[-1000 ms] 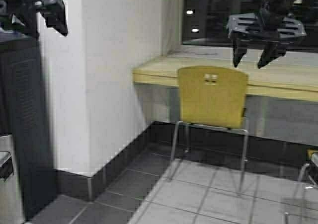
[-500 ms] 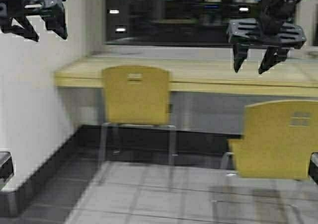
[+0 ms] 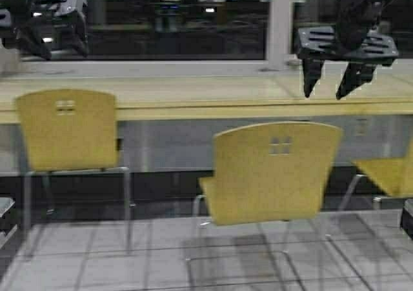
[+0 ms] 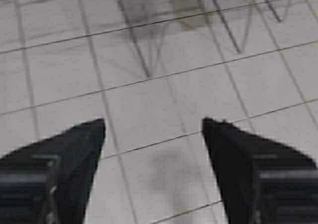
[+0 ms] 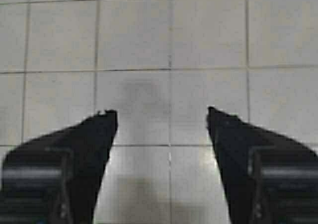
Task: Push the chairs under the table
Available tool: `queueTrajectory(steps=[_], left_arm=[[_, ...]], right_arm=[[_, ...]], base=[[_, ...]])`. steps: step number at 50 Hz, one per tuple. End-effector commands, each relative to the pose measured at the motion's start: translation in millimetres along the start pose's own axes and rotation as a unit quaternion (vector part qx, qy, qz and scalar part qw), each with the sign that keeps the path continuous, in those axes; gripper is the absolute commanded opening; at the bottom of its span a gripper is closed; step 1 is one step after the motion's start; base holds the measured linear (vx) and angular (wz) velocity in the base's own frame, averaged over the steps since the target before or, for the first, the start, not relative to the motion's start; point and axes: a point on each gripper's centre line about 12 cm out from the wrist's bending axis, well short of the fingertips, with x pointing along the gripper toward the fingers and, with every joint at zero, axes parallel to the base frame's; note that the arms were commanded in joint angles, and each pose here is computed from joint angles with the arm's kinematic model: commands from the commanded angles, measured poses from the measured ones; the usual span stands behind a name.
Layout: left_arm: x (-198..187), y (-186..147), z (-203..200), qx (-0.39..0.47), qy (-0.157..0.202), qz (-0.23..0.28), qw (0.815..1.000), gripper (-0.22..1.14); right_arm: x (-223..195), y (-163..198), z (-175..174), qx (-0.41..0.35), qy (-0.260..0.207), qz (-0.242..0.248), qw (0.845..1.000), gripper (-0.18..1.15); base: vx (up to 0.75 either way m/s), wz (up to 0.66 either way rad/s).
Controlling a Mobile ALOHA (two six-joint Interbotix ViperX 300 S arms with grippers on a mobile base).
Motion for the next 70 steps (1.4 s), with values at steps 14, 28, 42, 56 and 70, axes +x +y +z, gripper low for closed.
queueTrajectory(steps=[14, 28, 42, 56, 70], left_arm=[[-1.6, -1.2, 9.0, -0.006, -0.008, -0.002, 1.0, 0.93], [-2.6, -1.3, 7.9, -0.017, 0.001, -0.002, 1.0, 0.93], [-0.3, -1.0, 8.0, -0.013, 0.006, 0.0, 1.0, 0.93], [6.0, -0.4, 4.0, -0.013, 0.021, 0.002, 1.0, 0.93], [6.3, 0.5, 2.4, -0.014, 0.023, 0.003, 1.0, 0.93]], right_arm=[[8.4, 1.4, -2.0, 0.048, 0.009, 0.007, 0.999, 0.9], [10.4, 2.9, -6.0, 0.098, 0.013, 0.014, 0.995, 0.9], [10.0, 3.7, -3.8, 0.121, 0.005, 0.018, 0.993, 0.9], [8.2, 4.6, 1.8, 0.121, -0.003, 0.021, 0.992, 0.9], [8.5, 5.2, 5.3, 0.114, -0.006, 0.022, 0.993, 0.9]], base=[[0.1, -0.32], [0.18, -0.18], [0.24, -0.06], [0.29, 0.01], [0.28, -0.01]])
